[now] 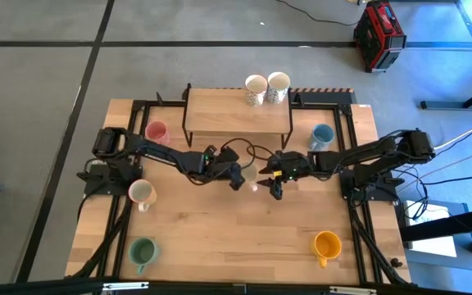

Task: Place coffee mugs
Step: Put the orange patterned mug on the shelf

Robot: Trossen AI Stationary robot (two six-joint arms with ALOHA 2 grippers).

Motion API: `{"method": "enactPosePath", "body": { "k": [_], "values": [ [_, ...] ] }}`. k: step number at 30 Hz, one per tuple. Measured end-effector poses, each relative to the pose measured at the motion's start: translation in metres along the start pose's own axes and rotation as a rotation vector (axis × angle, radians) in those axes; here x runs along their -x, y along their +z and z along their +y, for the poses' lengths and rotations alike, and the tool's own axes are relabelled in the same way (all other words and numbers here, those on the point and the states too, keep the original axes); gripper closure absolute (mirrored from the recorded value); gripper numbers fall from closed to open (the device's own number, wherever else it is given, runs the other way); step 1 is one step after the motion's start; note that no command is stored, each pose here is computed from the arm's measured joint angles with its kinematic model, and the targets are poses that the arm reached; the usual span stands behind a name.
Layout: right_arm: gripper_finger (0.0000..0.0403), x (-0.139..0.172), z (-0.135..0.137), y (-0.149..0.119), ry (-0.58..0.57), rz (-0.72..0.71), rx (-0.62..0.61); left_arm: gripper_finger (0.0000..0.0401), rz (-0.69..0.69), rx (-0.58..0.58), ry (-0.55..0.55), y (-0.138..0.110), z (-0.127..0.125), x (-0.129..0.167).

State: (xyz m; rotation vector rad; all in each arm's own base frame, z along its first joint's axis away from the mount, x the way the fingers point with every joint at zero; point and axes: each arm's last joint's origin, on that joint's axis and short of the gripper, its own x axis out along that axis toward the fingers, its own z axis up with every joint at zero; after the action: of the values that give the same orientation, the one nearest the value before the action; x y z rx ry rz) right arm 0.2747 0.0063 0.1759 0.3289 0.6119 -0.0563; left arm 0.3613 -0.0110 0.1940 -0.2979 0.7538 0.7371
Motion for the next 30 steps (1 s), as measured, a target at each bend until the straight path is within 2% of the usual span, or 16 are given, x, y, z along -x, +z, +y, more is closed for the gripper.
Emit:
{"method": "enactPosePath", "body": {
  "k": [4,8,11,14,18,23,26,30],
  "values": [
    [0.0204,-0.007,0.001,-0.002,0.057,0.02,0.001,0.0283,-0.012,-0.019,-0.01,0.011,0.01,0.022],
    [0.0204,-0.007,0.0,-0.003,0.039,0.023,0.005,0.0283,-0.025,-0.023,-0.057,0.016,0.016,0.056],
    [0.0204,-0.005,-0.003,-0.001,-0.04,-0.006,0.019,0.0283,-0.001,-0.042,-0.155,0.011,0.008,0.072],
    [0.0204,-0.005,-0.008,-0.002,-0.172,-0.026,0.025,0.0283,0.029,-0.083,-0.227,-0.002,-0.007,0.078],
    [0.0204,-0.003,-0.019,-0.003,-0.294,-0.02,0.017,0.0283,0.069,-0.14,-0.245,-0.025,-0.03,0.065],
    [0.0204,-0.005,-0.028,0.0,-0.318,-0.038,-0.005,0.0283,0.044,-0.143,-0.26,-0.042,-0.053,0.035],
    [0.0204,-0.007,-0.028,0.004,-0.298,-0.077,-0.011,0.0283,0.026,-0.109,-0.19,-0.044,-0.052,0.021],
    [0.0204,-0.01,-0.027,0.003,-0.258,-0.06,-0.012,0.0283,0.03,-0.077,-0.141,-0.04,-0.044,0.013]
  ]
}}
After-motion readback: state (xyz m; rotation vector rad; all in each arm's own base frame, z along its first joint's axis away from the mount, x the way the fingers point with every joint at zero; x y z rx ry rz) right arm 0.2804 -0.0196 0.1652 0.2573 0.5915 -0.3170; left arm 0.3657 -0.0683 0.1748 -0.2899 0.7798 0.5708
